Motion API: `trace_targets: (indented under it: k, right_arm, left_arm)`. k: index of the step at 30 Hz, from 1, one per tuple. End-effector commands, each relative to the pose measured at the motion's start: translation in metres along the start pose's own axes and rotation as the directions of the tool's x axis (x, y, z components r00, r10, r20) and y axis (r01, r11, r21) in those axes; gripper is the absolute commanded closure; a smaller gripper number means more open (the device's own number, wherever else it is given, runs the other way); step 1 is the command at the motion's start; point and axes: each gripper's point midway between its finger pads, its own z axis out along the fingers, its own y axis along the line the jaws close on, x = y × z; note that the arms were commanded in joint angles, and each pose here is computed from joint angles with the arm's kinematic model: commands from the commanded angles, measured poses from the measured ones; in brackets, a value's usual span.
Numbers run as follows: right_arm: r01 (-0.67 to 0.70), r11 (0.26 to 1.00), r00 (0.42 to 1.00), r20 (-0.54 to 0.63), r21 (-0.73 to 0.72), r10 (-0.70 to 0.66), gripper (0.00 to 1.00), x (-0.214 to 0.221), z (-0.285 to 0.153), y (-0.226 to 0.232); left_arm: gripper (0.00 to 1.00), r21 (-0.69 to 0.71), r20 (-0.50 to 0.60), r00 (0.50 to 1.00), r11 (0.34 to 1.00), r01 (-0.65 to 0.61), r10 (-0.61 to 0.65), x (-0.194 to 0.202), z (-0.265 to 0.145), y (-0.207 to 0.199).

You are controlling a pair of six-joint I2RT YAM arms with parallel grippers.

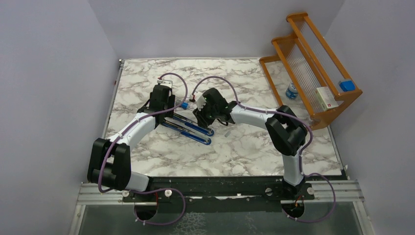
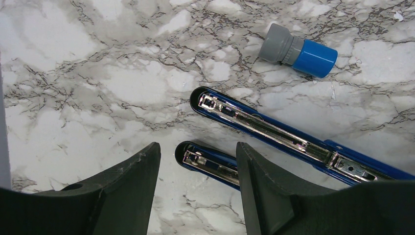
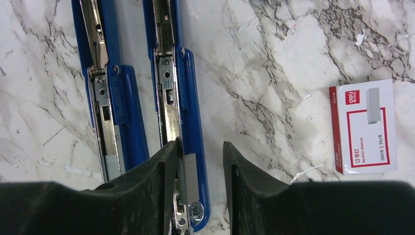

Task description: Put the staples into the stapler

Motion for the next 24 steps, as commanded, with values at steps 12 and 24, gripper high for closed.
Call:
trace_targets:
  k: [12, 24]
  right_arm:
    - [0.002, 1.0, 0.998, 0.057, 0.016, -0.003, 0.59, -0.02, -0.025, 0.004]
    - [-0.218, 0.967, 0.967, 0.105, -0.133, 0.232, 0.58, -0.009, -0.046, -0.006]
  left_arm:
    - [0.39, -0.007, 0.057, 0.998, 1.0, 0.004, -0.004, -0.02, -0.007, 0.003]
    - [0.39, -0.006, 0.061, 0.998, 1.0, 0.005, -0.005, -0.021, -0.007, 0.003]
